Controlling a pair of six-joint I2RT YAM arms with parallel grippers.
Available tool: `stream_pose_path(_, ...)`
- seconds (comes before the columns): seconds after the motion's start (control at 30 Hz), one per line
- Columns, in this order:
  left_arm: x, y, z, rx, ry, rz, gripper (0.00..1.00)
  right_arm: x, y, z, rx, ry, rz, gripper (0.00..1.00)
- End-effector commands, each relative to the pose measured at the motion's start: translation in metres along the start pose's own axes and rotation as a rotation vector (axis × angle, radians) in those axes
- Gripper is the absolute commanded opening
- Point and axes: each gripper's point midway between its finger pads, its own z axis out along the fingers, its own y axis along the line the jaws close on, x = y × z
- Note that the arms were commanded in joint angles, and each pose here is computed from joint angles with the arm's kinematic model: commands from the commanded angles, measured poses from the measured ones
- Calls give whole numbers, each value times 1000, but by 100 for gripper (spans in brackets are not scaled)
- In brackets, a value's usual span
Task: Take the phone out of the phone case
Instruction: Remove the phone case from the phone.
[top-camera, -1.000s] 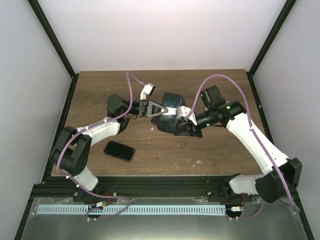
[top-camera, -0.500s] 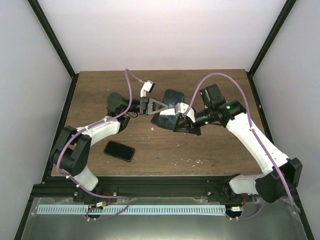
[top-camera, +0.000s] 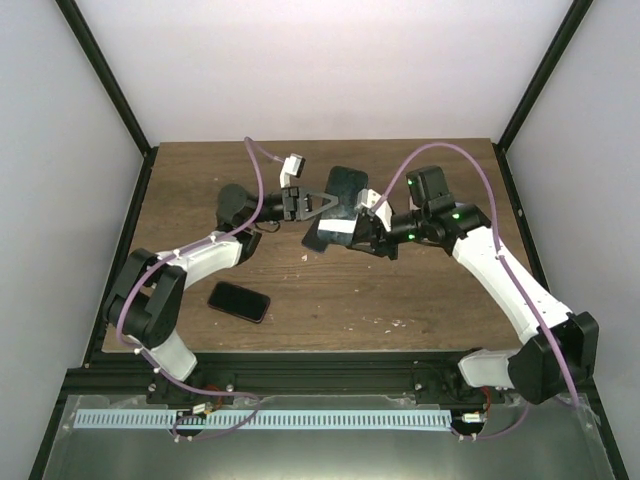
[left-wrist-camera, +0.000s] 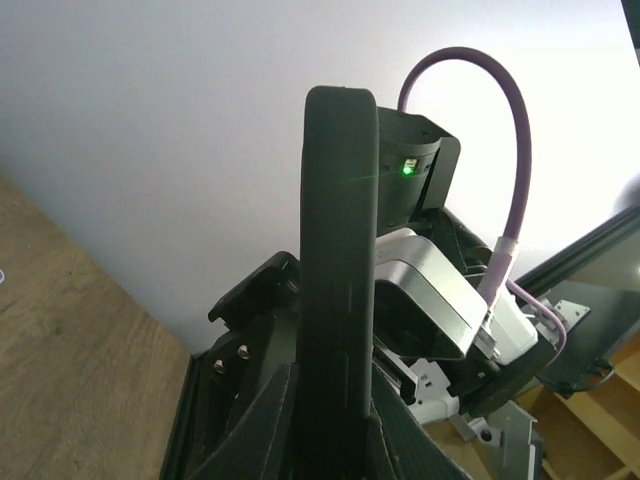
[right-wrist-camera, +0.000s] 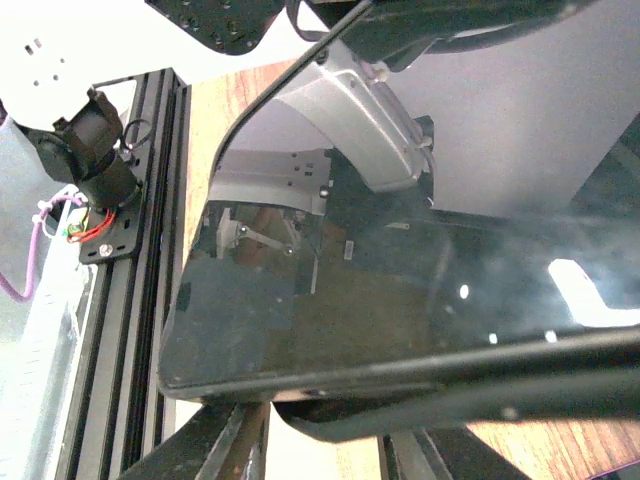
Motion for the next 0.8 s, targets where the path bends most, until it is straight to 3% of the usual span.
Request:
stream_pose_path(0.0, 60, -29, 23, 100, 255, -65, 0, -60, -64, -19, 222, -183, -149, 30)
stream_pose_path(0.77, 90, 2, 29, -44, 360, -33, 0, -83, -72, -46, -56, -329, 236, 36)
